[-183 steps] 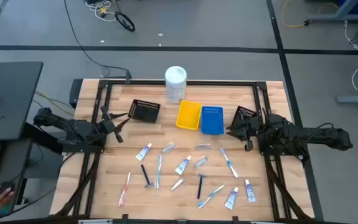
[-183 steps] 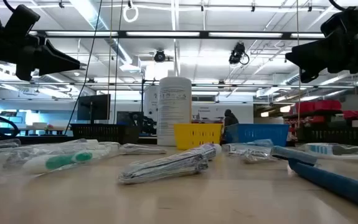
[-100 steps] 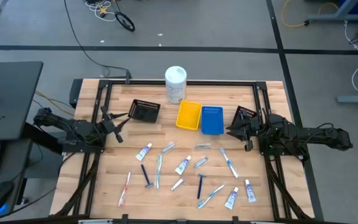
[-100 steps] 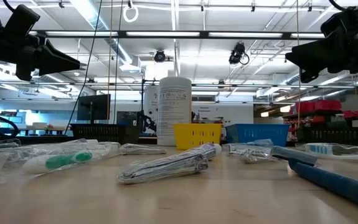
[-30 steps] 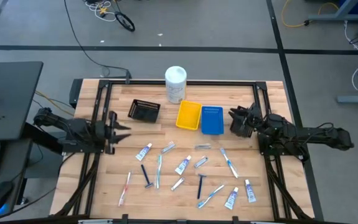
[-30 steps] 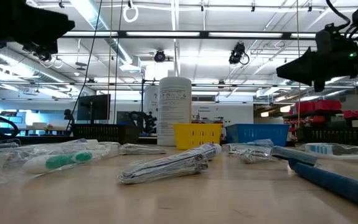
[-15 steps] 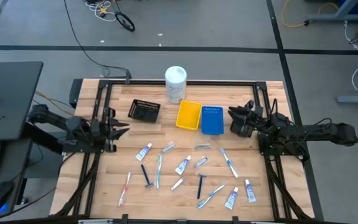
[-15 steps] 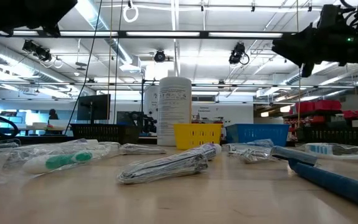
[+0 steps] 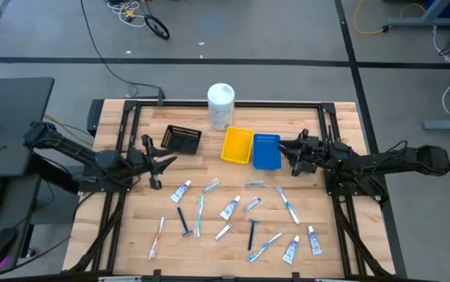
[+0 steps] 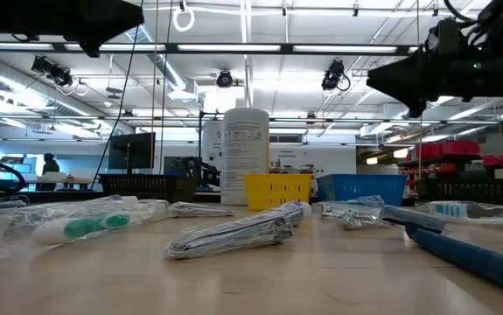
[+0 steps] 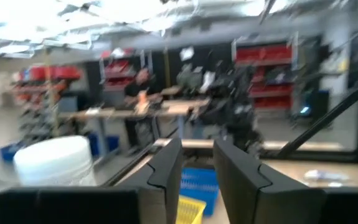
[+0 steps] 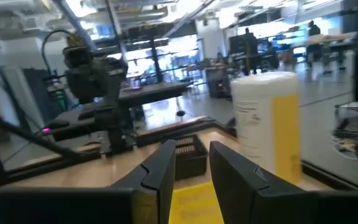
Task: Pick & Place Travel size toiletries
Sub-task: Put the white toothpaste into the left black bin
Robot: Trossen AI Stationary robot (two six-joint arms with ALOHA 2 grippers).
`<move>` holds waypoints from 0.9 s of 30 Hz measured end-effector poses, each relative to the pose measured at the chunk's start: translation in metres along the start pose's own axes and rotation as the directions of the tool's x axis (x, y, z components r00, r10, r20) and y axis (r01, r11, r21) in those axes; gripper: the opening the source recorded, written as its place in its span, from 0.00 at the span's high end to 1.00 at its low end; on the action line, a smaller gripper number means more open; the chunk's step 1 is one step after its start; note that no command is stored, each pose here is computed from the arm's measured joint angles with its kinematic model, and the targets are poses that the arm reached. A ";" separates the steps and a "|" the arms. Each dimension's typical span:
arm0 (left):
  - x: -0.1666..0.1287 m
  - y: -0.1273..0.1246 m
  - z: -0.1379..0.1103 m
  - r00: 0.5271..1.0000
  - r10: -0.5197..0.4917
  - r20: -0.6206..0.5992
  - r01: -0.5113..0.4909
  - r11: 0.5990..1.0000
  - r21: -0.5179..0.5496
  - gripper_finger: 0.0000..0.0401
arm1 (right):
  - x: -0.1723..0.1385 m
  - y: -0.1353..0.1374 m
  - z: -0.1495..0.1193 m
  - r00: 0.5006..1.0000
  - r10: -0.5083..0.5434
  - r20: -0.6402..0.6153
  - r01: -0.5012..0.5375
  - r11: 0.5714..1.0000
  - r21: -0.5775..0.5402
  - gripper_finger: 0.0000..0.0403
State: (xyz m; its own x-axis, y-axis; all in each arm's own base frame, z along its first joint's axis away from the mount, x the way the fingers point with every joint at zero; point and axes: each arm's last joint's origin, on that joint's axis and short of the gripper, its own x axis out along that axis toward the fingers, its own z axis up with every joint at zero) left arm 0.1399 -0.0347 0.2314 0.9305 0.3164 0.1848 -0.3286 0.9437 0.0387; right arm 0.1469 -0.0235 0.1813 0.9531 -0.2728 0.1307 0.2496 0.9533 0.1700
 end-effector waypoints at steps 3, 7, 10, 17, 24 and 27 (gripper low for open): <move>0.007 -0.005 -0.004 0.997 0.038 -0.070 -0.038 0.999 -0.001 0.68 | 0.010 0.004 0.002 0.997 0.073 -0.036 -0.073 0.997 -0.001 0.73; 0.013 -0.012 -0.018 0.979 0.062 -0.193 -0.072 0.996 -0.046 0.64 | 0.024 0.008 0.001 0.988 0.122 -0.092 -0.123 0.992 0.000 0.73; 0.014 -0.015 -0.030 0.958 0.063 -0.278 -0.100 0.988 -0.121 0.62 | 0.030 0.008 -0.006 0.983 0.111 -0.147 -0.113 0.994 -0.002 0.73; 0.015 -0.022 -0.053 0.908 0.018 -0.419 -0.110 0.974 -0.196 0.63 | 0.043 0.007 -0.019 0.971 0.064 -0.230 -0.072 0.997 -0.024 0.73; 0.016 -0.028 -0.069 0.864 -0.053 -0.501 -0.059 0.977 -0.205 0.62 | 0.050 0.007 -0.023 0.965 0.054 -0.258 -0.063 0.998 -0.028 0.73; 0.017 -0.030 -0.078 0.831 -0.090 -0.549 -0.071 0.961 -0.266 0.62 | 0.050 0.007 -0.023 0.965 0.054 -0.258 -0.063 0.998 -0.028 0.73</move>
State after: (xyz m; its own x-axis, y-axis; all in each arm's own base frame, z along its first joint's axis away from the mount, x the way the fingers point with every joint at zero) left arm 0.1785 -0.0502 0.1573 0.8920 0.2310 -0.3886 -0.3392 0.9103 -0.2374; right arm 0.2006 -0.0276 0.1671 0.9770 -0.1786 -0.1169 0.1937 0.9719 0.1340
